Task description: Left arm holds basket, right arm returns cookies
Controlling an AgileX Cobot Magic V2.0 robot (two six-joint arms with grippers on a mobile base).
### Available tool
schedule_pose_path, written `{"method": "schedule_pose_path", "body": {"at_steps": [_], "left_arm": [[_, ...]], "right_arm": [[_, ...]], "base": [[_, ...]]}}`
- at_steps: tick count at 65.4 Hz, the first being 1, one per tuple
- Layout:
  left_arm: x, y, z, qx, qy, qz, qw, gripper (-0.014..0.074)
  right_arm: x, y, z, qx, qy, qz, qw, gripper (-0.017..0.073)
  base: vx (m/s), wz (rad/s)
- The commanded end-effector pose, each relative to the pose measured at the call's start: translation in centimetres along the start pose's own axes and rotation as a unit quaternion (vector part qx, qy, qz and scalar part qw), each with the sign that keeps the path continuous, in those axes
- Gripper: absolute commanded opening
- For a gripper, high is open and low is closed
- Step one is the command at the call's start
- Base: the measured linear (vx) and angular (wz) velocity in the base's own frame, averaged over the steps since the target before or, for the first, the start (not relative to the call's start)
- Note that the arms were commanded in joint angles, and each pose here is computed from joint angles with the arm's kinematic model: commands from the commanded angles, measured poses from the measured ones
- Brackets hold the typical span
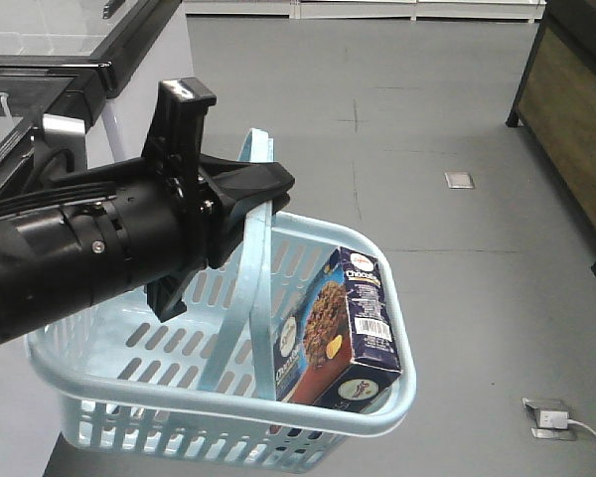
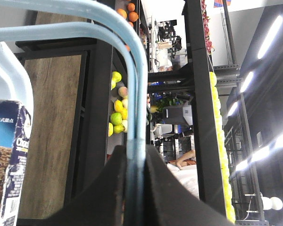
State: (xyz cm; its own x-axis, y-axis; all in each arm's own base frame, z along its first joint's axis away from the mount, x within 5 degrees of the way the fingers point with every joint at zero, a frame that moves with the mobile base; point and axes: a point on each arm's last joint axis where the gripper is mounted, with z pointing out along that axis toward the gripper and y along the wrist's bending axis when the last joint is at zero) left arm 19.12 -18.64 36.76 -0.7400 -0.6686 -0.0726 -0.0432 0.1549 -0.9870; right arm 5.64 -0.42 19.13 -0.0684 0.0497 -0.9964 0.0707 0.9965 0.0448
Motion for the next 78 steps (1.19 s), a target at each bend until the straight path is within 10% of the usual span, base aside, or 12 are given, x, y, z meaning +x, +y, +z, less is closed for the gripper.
{"method": "schedule_pose_path", "body": {"at_steps": [1, 78], "left_arm": [[0.11, -2.11, -0.82, 0.037, 0.004, -0.022, 0.999, -0.0005], [0.20, -2.14, -0.83, 0.038, 0.009, -0.021, 0.999, -0.0003]], "right_arm": [[-0.15, 0.04, -0.01, -0.003, -0.035, -0.007, 0.999, -0.0003], [-0.15, 0.04, -0.01, -0.003, -0.035, -0.007, 0.999, -0.0003]], "base": [[0.00, 0.00], [0.00, 0.00]]}}
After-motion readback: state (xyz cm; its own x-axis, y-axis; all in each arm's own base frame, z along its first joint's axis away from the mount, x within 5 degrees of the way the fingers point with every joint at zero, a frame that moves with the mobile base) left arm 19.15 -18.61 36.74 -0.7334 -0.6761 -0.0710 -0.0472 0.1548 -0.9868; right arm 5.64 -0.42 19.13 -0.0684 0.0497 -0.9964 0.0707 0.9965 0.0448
